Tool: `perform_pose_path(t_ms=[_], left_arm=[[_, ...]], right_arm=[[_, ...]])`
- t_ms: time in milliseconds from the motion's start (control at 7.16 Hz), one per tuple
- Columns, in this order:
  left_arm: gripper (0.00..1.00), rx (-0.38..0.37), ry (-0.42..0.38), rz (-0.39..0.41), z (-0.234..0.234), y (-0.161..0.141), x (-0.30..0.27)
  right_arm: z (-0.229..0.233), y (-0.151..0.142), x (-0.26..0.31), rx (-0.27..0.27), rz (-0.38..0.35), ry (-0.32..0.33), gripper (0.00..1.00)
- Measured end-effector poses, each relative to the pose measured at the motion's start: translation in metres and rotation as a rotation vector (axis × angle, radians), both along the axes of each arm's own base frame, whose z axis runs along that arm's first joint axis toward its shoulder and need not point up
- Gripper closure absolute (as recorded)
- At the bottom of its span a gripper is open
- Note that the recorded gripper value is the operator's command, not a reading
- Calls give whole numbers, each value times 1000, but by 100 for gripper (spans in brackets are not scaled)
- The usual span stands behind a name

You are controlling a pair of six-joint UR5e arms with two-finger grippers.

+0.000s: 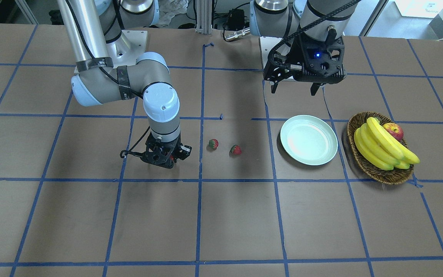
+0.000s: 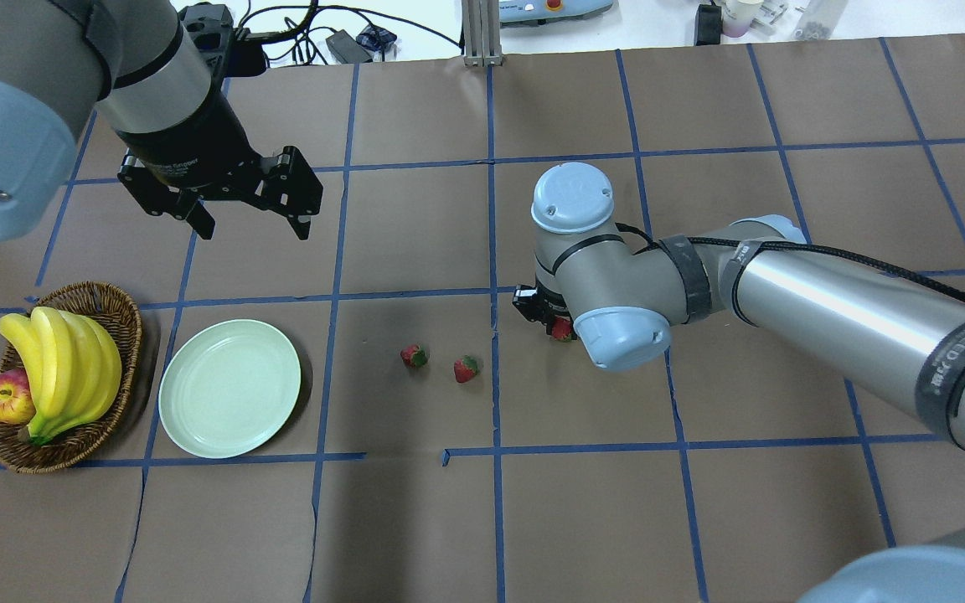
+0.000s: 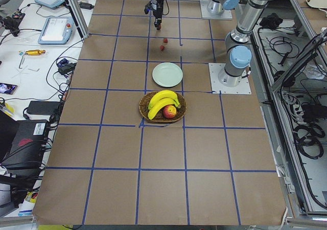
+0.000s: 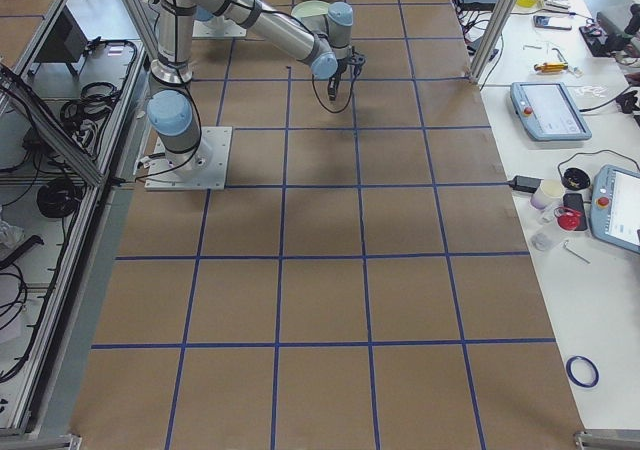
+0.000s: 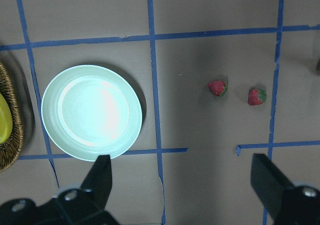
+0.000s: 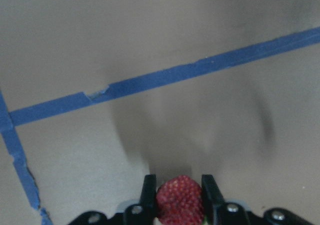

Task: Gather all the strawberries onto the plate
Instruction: 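Reach the right gripper to the last strawberry and grasp it, then carry the strawberry and release it next to the other two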

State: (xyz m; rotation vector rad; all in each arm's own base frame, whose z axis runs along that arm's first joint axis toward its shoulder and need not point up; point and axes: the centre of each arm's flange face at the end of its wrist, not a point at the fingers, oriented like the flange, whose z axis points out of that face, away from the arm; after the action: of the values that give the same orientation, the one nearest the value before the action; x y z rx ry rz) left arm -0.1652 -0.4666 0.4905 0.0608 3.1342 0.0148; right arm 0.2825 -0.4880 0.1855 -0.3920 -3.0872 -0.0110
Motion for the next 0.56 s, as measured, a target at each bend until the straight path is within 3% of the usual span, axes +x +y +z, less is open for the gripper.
perform_pose_path(t_ms=[559], left_arm=[[0,1,0,-1,0,1,0]], right_arm=[[28,5,65,-70,52,-210,100]])
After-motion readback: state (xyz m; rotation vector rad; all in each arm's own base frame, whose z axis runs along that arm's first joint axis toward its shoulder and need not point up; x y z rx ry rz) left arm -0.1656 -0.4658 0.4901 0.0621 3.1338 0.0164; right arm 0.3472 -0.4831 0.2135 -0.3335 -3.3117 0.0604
